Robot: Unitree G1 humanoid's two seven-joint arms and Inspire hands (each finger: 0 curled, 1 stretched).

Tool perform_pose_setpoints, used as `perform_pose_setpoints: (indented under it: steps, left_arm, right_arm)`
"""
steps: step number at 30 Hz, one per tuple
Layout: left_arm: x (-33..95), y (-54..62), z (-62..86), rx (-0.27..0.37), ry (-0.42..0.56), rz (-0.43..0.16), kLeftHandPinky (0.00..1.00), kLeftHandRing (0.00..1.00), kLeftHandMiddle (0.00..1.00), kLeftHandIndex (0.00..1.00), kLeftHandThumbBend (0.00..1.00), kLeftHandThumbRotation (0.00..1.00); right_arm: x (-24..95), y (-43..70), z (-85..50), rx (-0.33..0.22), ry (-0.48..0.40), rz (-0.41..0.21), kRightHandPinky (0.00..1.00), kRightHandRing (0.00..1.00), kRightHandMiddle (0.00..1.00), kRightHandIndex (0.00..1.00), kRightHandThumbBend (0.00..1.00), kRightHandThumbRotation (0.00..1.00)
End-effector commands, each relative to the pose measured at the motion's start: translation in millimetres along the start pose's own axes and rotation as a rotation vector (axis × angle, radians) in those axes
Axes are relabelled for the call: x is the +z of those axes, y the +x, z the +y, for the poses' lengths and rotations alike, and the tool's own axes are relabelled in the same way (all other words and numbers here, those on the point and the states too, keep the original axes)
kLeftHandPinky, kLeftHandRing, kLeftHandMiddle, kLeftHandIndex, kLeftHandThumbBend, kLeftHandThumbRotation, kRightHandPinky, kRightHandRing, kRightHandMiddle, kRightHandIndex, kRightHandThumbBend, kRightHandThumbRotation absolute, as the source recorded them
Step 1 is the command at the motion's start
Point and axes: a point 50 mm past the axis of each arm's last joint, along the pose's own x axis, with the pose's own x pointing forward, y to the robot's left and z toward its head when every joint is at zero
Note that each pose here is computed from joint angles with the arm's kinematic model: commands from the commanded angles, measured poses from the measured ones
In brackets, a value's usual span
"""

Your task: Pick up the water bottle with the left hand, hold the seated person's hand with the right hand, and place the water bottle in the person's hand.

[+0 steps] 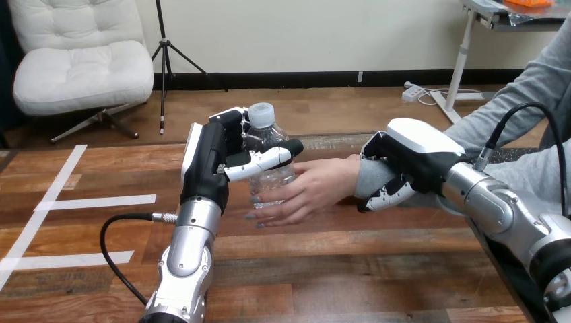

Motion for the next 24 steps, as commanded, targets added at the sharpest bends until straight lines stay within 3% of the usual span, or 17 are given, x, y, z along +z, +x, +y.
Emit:
perform_pose_setpoints:
  steps: [1,24]
  left_arm:
    - [38.0,24.6,-8.3,-0.027,-0.003,-0.151,0.33,0.37,0.41,0.40,0.67,0.00]
    - [42.8,28.0,-22.7,-0.049,-0.017,-0.160,0.33,0.37,0.41,0.40,0.68,0.00]
  right_arm:
    - [31.0,18.2,-56.1,-0.177,-0.039,-0.113,0.21,0.25,0.31,0.31,0.62,0.00]
    - [34.2,20.5,-56.0,-0.180,-0.032,-0.117,0.22,0.26,0.32,0.32,0.62,0.00]
